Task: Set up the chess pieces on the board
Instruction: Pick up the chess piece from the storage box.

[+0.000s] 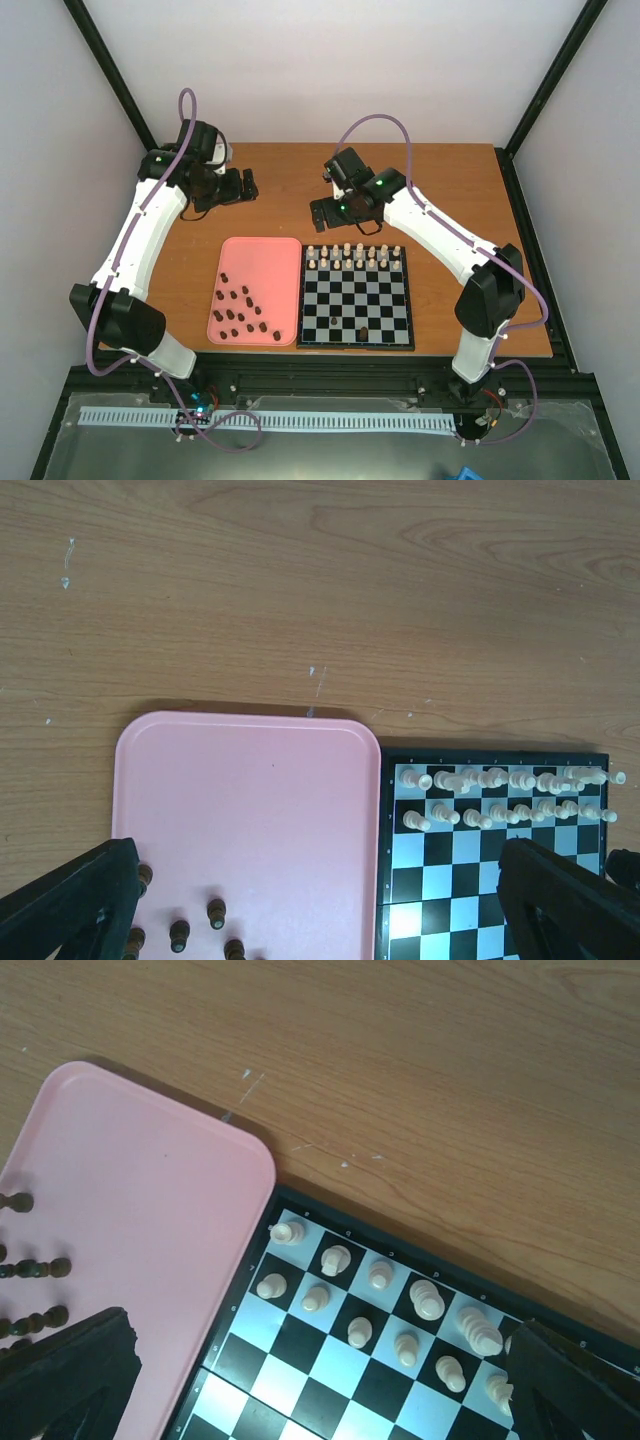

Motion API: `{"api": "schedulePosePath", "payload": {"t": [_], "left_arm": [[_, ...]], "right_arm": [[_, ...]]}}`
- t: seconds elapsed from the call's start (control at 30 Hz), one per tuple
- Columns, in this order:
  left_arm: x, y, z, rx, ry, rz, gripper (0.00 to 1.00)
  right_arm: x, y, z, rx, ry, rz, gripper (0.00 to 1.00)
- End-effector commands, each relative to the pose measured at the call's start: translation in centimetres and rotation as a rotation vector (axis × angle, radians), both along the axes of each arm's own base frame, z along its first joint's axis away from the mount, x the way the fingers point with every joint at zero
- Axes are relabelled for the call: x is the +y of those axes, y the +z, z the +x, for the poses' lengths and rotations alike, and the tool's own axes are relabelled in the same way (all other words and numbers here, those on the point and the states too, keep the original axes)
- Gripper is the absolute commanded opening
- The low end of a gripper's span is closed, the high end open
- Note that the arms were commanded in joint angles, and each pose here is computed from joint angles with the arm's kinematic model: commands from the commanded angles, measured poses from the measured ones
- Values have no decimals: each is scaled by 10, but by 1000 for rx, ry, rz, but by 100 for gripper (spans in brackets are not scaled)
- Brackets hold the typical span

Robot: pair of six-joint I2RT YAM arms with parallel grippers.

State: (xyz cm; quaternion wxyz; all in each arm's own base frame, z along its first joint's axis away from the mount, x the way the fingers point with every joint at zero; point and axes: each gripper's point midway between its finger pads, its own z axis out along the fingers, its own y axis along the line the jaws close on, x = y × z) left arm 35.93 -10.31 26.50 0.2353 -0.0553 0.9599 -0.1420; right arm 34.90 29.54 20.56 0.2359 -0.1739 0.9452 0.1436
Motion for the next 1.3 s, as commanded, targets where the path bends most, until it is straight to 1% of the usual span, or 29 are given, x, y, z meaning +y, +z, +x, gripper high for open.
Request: {"api": "schedulePosePath", "payload": {"t": [0.0, 0.17, 0.43, 0.5, 0.57, 0.63, 0.73, 0.77, 0.93, 1.0, 1.1, 1.2, 1.27], "left_arm": [[0, 13, 3, -38, -14, 6, 100], [3, 13, 2, -40, -7, 23, 100], [6, 10, 0, -36, 2, 37, 100], [9, 7, -2, -32, 18, 44, 100], [19, 4, -7, -15, 70, 72, 100], [32, -2, -19, 6, 145, 105, 100], [44, -12, -39, 28, 234, 100, 100], [48, -24, -48, 57, 257, 99, 100], [65, -52, -86, 152, 337, 116, 99], [66, -61, -104, 198, 352, 110, 96], [61, -72, -132, 245, 371, 46, 92], [62, -88, -155, 294, 409, 24, 86], [63, -101, -166, 330, 440, 18, 74]], "right_arm": [[-11, 27, 5, -88, -24, -3, 100], [-14, 28, 6, -99, -27, -14, 100], [-14, 18, 1, -75, -2, -25, 100], [-14, 19, 0, -83, 7, -27, 100], [-17, 19, 1, -88, 10, -40, 100], [-20, 15, -2, -77, 14, -61, 100], [-23, 7, -8, -50, 37, -88, 100], [-24, 4, -10, -43, 44, -94, 100], [-28, -6, -21, -18, 74, -99, 100], [-28, -10, -25, -3, 85, -95, 100], [-28, -15, -27, 12, 96, -98, 100], [-28, -19, -28, 21, 103, -101, 100], [-27, -21, -27, 26, 105, -102, 100]]}}
